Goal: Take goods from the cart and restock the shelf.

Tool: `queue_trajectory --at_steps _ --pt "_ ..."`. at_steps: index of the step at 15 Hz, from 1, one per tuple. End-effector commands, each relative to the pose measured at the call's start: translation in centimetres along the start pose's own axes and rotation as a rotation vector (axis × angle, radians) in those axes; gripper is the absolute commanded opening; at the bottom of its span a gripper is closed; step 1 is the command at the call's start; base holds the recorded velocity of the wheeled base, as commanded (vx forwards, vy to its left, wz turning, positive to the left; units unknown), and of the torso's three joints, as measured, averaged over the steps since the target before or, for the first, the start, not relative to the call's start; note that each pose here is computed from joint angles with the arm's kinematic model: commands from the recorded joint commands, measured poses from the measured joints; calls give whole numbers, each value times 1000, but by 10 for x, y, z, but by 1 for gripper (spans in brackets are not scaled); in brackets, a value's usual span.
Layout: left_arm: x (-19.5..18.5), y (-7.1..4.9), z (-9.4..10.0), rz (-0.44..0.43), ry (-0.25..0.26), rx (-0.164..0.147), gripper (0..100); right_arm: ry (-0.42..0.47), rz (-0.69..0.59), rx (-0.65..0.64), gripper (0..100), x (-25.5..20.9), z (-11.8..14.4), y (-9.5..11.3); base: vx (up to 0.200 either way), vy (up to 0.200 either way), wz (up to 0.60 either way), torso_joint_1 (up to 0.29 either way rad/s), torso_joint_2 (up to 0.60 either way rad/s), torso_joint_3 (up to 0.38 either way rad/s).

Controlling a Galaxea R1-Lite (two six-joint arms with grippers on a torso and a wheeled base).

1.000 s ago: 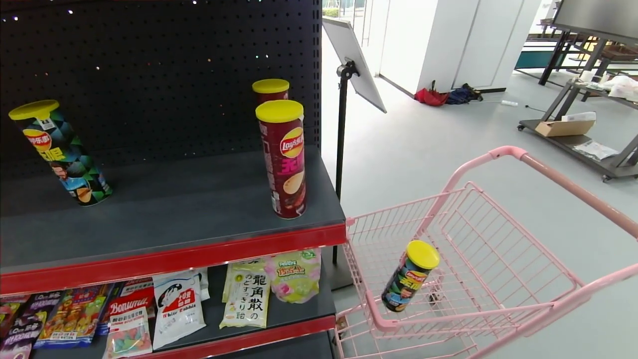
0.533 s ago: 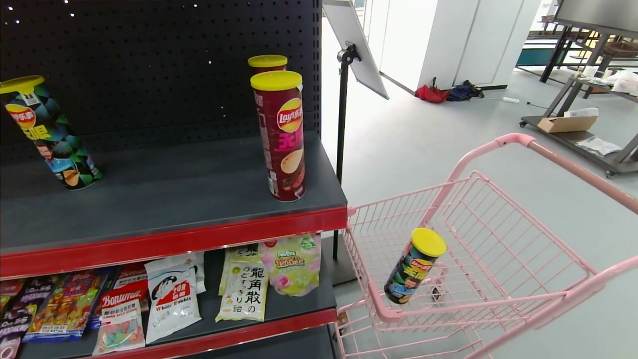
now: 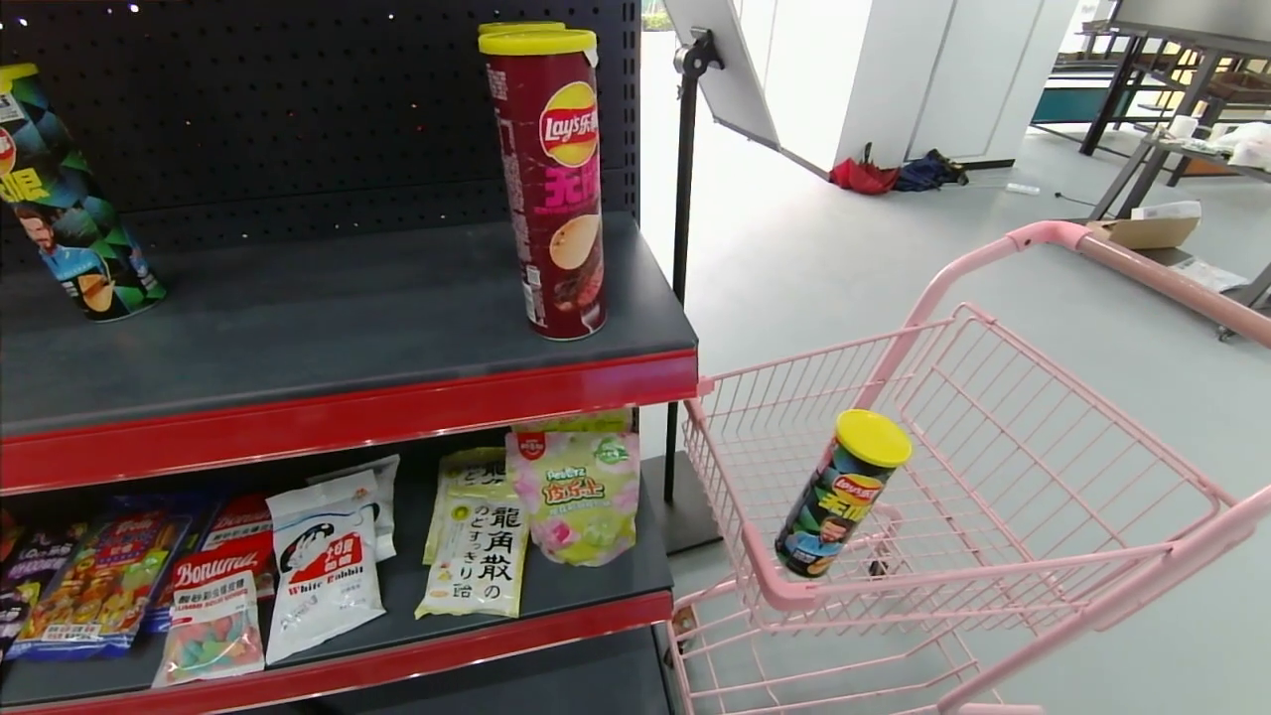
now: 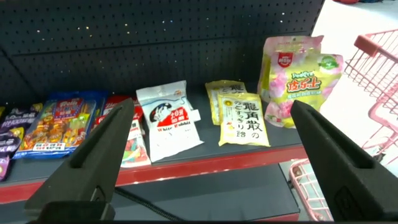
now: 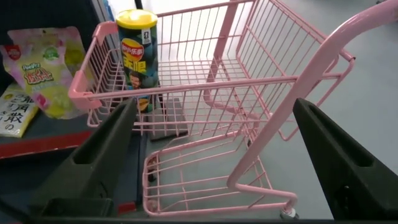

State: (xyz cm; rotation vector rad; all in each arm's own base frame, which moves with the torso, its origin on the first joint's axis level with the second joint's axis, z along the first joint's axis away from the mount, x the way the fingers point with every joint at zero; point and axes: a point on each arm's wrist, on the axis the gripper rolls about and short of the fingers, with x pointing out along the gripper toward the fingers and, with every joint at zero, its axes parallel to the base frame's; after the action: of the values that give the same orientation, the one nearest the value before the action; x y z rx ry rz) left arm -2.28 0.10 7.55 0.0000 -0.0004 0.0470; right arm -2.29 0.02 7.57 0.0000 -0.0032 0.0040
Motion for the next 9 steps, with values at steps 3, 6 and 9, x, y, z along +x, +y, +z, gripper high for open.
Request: queue_trajectory --at_steps 3,6,9 --pt "0 0 0 1 -1 0 100 46 15 -8 100 4 1 0 0 0 0 -25 90 59" --pt "0 0 0 1 -1 0 100 11 88 66 100 15 85 1 0 0 0 0 0 0" --pt "0 0 0 1 -1 0 100 202 281 72 100 86 135 13 0 0 0 0 0 0"
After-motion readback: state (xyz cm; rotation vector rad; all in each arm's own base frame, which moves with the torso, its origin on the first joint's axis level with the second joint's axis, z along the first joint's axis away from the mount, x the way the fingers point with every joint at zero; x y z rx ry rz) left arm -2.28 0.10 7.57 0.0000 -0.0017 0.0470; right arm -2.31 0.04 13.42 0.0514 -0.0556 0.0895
